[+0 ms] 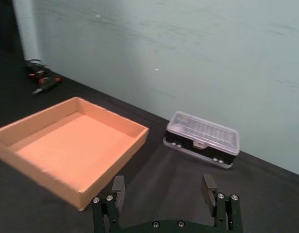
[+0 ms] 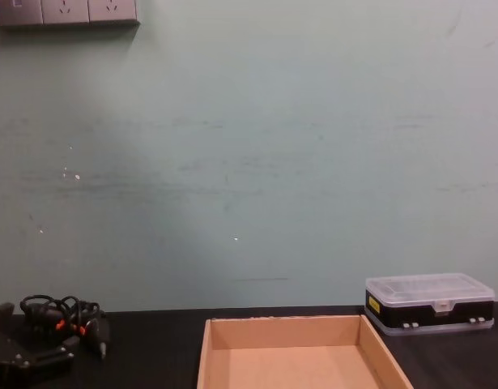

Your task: Use one hand to pick up the angle iron from the table and place it into the box.

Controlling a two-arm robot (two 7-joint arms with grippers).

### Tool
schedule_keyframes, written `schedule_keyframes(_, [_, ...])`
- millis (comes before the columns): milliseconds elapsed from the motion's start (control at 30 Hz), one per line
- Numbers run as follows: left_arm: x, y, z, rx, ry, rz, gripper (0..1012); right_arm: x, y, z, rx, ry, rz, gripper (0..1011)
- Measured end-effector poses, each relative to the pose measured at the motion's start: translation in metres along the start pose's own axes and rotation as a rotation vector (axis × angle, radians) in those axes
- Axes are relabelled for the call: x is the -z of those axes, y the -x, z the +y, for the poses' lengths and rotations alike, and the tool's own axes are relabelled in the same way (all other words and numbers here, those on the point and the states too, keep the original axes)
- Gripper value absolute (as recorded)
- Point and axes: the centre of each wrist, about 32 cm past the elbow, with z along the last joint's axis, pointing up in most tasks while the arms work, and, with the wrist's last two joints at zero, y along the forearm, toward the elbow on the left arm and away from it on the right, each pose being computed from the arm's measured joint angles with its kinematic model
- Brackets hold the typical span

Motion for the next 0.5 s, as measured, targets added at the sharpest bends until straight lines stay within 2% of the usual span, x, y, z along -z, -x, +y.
schedule_keyframes(300, [0.0000,0.0000,0.0000,0.000,0.000,0.000,1000,-0.020,-0.013,-0.024,-0.146,0.024,0.041,1004])
schedule_keyframes(500, [0.0000,0.0000,0.0000,0.000,0.000,0.000,1000,-0.027,-0.020,-0.033,-0.260,0.058,0.079,1004])
